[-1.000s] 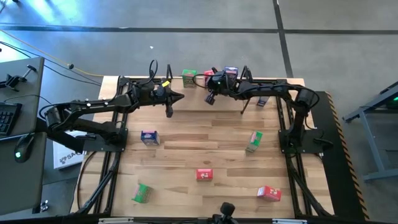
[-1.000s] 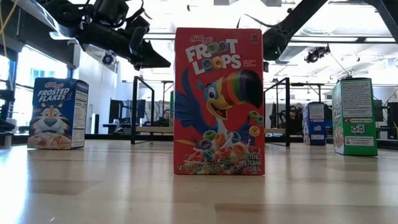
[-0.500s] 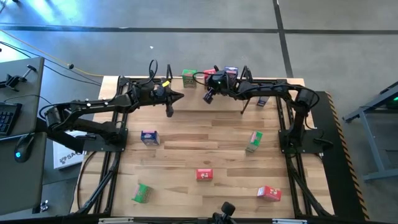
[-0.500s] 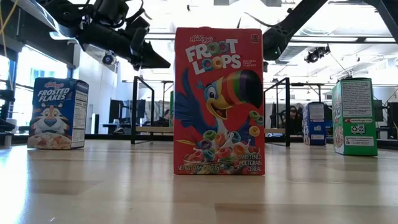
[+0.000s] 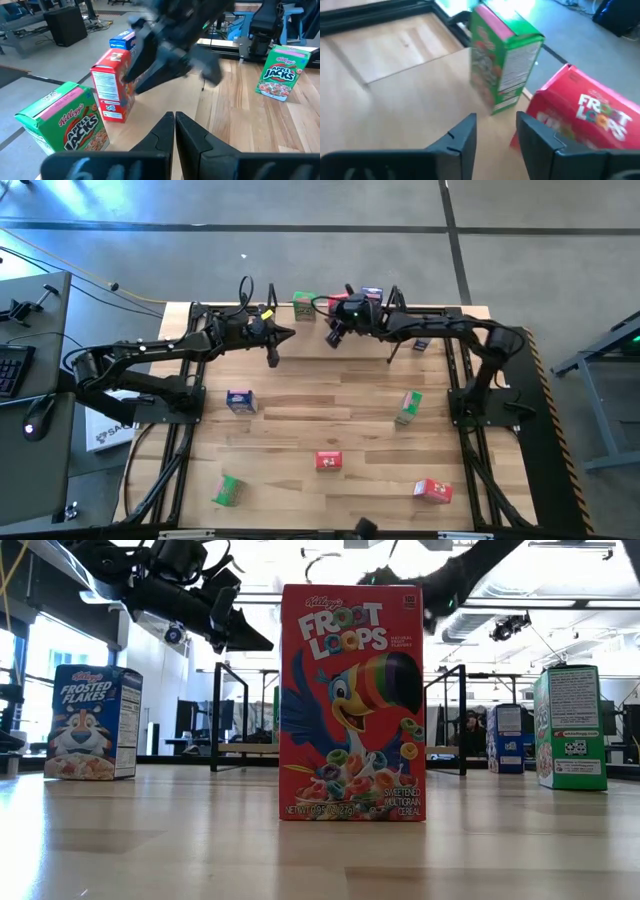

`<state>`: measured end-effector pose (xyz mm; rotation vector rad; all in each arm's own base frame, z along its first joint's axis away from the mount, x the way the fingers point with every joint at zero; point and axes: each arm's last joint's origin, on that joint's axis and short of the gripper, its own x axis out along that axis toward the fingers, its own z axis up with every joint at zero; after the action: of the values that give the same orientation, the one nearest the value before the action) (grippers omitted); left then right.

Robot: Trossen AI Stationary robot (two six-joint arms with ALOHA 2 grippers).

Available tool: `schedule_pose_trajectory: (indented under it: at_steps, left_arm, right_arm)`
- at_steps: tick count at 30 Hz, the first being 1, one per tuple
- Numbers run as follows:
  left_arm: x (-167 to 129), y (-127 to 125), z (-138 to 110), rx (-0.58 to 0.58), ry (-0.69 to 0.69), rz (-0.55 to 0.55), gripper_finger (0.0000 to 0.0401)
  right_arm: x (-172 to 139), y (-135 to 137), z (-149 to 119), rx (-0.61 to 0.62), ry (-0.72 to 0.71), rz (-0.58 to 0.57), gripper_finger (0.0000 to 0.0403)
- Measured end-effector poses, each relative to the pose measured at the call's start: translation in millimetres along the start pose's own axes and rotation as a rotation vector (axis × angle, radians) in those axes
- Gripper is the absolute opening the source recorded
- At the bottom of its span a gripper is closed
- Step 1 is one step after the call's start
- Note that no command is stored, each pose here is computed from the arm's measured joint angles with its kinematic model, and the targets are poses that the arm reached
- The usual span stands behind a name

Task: Stack cereal on shelf
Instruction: Put the top blue cereal box on the shelf aligned with the other blue cereal box

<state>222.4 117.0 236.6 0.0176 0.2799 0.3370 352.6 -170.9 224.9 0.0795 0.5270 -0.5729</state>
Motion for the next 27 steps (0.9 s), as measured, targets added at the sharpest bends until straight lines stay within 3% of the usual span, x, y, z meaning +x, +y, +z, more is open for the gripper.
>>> schedule_pose_trajectory:
  at_steps: [4, 8, 16, 21, 27]
  left_arm:
    - [0.0, 0.0, 0.0, 0.000, 0.000, 0.000, 0.0008]
    - [0.0, -0.3, 0.0, 0.000, 0.000, -0.001, 0.0008]
    - [0.7, -5.5, 0.5, 0.023, -0.001, -0.020, 0.0008]
    - [1.2, -10.3, 1.0, 0.032, -0.003, -0.039, 0.0008]
    - [1.6, -14.5, 1.3, 0.060, -0.004, -0.055, 0.0008]
  right_arm:
    - [-40.9, 12.6, 13.7, -0.007, 0.043, 0.017, 0.0139]
    - [-97.8, 19.9, 20.2, 0.015, 0.126, -0.062, 0.0154]
    - [-189.9, 0.8, 7.5, 0.307, 0.262, -0.296, 0.0208]
    - [-214.2, -21.7, -13.8, 0.494, 0.399, -0.555, 0.0248]
    - [-211.1, -41.5, -29.3, 0.639, 0.443, -0.723, 0.0266]
